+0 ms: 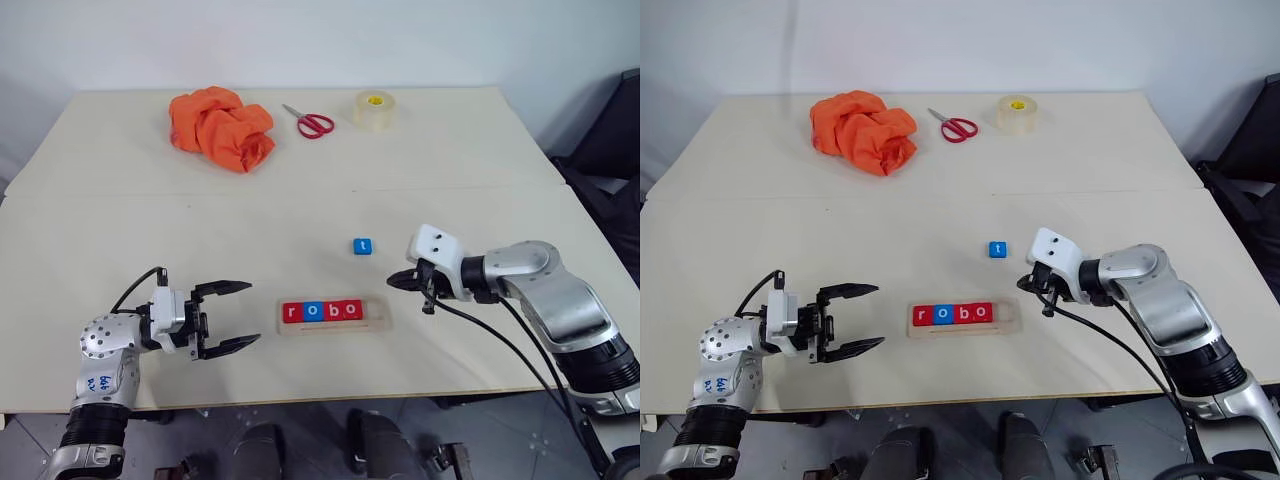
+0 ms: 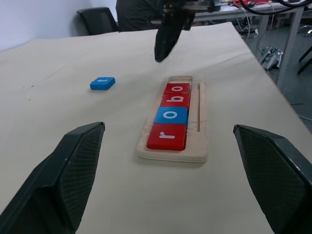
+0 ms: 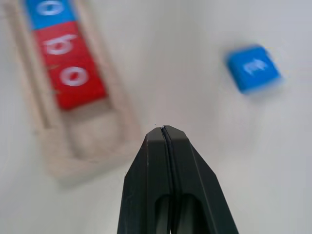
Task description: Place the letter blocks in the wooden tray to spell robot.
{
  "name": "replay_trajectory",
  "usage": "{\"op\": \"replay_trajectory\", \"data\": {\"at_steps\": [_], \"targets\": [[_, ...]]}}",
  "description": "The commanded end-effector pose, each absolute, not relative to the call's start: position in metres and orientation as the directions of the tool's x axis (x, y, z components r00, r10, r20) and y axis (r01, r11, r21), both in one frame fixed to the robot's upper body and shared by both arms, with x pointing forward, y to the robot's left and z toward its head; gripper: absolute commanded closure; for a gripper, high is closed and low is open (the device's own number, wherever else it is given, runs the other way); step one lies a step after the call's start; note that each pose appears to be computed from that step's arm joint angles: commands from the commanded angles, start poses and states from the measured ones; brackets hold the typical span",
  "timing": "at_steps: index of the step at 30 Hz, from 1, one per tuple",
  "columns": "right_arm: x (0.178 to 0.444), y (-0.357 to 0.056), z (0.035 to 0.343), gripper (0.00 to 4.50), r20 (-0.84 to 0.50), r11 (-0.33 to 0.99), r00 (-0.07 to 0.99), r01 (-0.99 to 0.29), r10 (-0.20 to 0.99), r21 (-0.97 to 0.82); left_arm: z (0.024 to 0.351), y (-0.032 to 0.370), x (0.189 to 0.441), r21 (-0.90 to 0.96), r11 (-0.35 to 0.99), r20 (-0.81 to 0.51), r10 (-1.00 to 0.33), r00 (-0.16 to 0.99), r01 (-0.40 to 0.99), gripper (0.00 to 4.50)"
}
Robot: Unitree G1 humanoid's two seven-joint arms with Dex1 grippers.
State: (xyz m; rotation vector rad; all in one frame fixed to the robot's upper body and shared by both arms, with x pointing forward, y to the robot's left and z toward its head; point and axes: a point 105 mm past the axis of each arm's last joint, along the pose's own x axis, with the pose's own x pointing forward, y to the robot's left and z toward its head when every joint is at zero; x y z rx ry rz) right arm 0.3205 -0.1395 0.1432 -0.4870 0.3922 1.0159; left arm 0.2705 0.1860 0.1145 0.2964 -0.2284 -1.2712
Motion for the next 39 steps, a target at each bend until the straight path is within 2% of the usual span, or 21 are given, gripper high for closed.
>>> {"op": "replay_trajectory", "data": {"at_steps": [1,11,12,18,24,27,32,39], "targets": [[0.310,-0.151,0.160,3.70,-0.337,0.522,0.530,-0.844,0.778,-0.123,0.119,0.186,0.273,0.364,0.244,0.002,-0.965,0.261,0.899,0.00],[0.295,-0.199,0.152,0.13,-0.309,0.662,0.675,-0.731,0.670,-0.162,0.125,0.189,0.284,0.357,0.223,-0.011,-0.970,0.242,0.907,0.00],[0.293,-0.202,0.153,0.03,-0.309,0.671,0.685,-0.722,0.660,-0.167,0.126,0.189,0.285,0.357,0.222,-0.012,-0.970,0.242,0.907,0.00],[0.294,-0.199,0.155,0.03,-0.307,0.733,0.745,-0.657,0.593,-0.178,0.129,0.188,0.289,0.364,0.208,-0.015,-0.973,0.230,0.908,0.00],[0.313,-0.174,0.158,0.03,-0.275,0.794,0.796,-0.590,0.540,-0.149,0.131,0.184,0.285,0.374,0.193,-0.009,-0.977,0.211,0.907,0.00],[0.327,-0.146,0.160,0.03,-0.232,0.812,0.809,-0.574,0.541,-0.107,0.129,0.187,0.278,0.373,0.193,-0.014,-0.977,0.213,0.908,0.00],[0.346,-0.121,0.146,0.03,-0.249,0.842,0.834,-0.529,0.493,-0.104,0.128,0.190,0.270,0.370,0.212,-0.017,-0.972,0.235,0.904,0.00],[0.370,-0.106,0.131,0.03,-0.245,0.891,0.872,-0.450,0.424,-0.058,0.128,0.193,0.261,0.369,0.241,-0.018,-0.964,0.266,0.898,0.00]]}}
